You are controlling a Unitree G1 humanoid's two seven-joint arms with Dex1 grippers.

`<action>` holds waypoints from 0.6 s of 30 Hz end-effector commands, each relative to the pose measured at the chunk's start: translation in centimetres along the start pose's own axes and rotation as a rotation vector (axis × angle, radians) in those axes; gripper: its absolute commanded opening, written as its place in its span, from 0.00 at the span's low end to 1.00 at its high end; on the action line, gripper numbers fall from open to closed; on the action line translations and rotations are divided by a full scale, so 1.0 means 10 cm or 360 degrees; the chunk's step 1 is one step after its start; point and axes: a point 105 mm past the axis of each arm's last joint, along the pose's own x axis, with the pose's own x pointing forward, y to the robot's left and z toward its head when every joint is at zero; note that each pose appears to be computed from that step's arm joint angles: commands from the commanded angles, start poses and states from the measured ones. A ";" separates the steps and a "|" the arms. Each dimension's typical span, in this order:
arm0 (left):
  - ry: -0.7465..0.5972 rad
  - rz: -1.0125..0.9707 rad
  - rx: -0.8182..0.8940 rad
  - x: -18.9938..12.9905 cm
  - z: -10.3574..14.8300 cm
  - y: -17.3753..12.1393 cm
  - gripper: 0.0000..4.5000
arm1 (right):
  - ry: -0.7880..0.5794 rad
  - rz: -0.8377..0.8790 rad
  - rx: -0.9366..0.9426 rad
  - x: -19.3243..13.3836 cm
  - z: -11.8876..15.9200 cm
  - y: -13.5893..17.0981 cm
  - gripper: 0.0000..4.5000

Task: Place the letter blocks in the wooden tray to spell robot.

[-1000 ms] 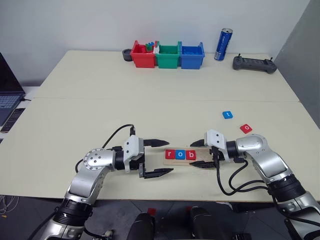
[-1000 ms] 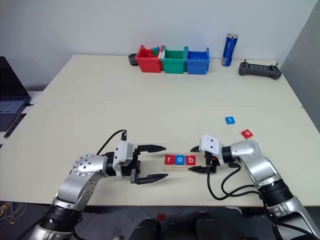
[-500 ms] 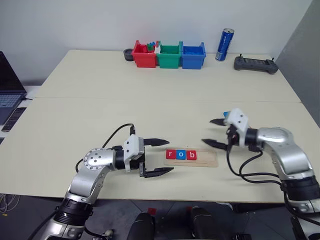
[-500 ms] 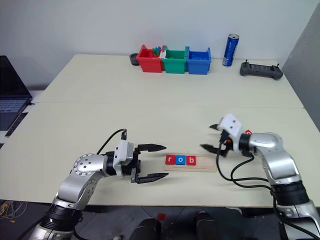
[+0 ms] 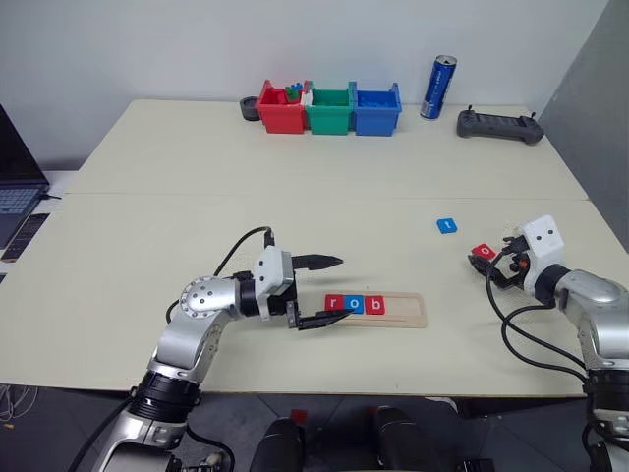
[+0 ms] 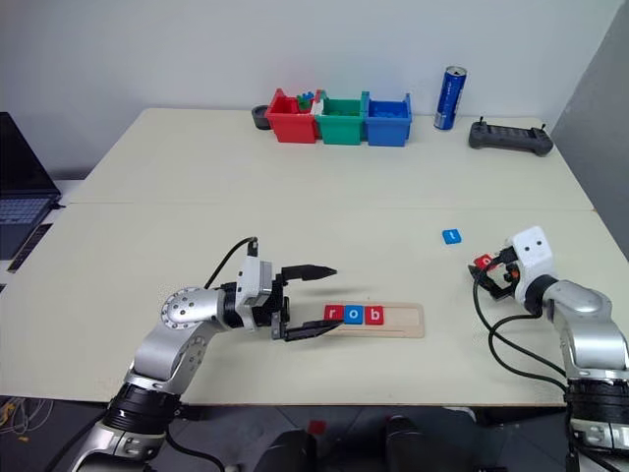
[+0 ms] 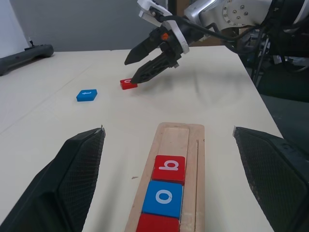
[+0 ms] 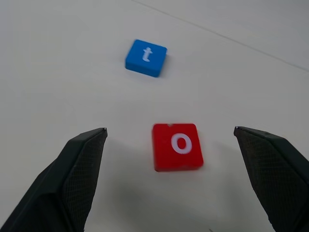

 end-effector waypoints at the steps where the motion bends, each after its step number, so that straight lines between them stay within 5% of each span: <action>1: -0.0044 -0.0025 0.0059 0.04 0.08 0.00 1.00 | -0.0014 -0.0048 0.0033 0.03 0.06 -0.14 0.99; 12: -0.0020 -0.0005 0.0078 -0.02 0.07 -0.02 1.00 | 0.0067 0.0076 0.0249 0.22 -0.10 -0.07 0.99; 15: -0.0014 0.0000 0.0079 -0.03 0.06 -0.03 1.00 | 0.0068 0.0079 0.0272 0.25 -0.10 -0.06 0.86; 18: -0.0012 0.0003 0.0080 -0.03 0.07 -0.04 1.00 | 0.0069 0.0113 0.0267 0.26 -0.10 0.00 0.63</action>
